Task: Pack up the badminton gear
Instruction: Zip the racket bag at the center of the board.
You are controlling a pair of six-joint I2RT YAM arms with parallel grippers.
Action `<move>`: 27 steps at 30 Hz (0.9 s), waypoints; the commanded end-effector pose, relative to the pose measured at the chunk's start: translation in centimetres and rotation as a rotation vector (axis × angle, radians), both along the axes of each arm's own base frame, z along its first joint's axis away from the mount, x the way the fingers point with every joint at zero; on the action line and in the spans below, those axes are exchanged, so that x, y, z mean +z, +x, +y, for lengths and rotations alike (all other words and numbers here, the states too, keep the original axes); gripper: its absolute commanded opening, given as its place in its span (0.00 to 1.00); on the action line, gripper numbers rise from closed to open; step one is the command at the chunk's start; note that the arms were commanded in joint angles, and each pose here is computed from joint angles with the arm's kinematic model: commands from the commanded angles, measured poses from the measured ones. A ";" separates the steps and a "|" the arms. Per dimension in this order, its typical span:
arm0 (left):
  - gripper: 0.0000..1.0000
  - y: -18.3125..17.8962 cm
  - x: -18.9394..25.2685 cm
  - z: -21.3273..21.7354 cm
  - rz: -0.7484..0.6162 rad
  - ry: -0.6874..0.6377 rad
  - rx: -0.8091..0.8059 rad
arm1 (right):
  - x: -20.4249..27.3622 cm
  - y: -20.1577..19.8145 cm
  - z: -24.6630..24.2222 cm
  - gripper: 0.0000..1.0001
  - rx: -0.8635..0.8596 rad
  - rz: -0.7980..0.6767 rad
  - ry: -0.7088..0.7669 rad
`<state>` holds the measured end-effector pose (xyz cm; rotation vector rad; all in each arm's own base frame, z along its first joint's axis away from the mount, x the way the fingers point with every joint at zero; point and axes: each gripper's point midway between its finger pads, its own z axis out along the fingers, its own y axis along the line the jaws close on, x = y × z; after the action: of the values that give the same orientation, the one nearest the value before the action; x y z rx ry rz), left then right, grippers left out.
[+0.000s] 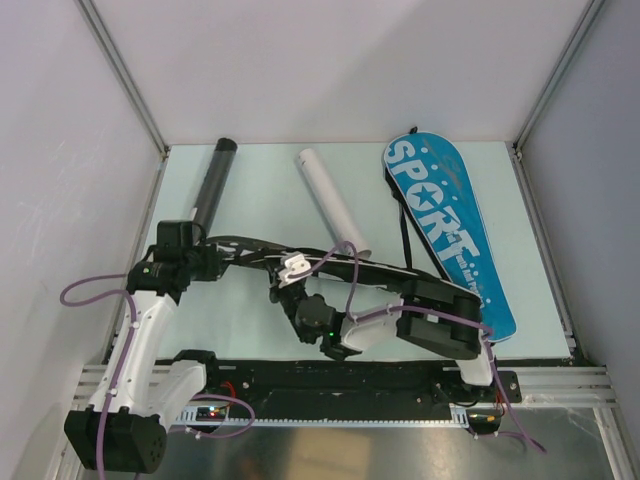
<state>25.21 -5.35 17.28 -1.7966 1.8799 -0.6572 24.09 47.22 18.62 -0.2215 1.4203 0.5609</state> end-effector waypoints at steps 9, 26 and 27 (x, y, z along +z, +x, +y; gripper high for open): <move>0.00 -0.6 1.6 -0.9 0.001 -0.050 -0.017 | -0.7 1.3 -9.0 0.00 -0.155 0.120 -0.083; 0.00 1.9 5.9 0.8 -0.067 -0.029 0.082 | -4.2 -0.7 -37.9 0.00 -0.782 0.563 -0.066; 0.00 2.0 6.3 0.9 -0.074 -0.035 0.086 | -3.8 -0.6 -39.2 0.00 -0.822 0.559 -0.045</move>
<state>25.85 -4.96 19.52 -1.8412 1.8652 -0.6158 24.44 17.55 15.79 0.2891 1.9292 0.1859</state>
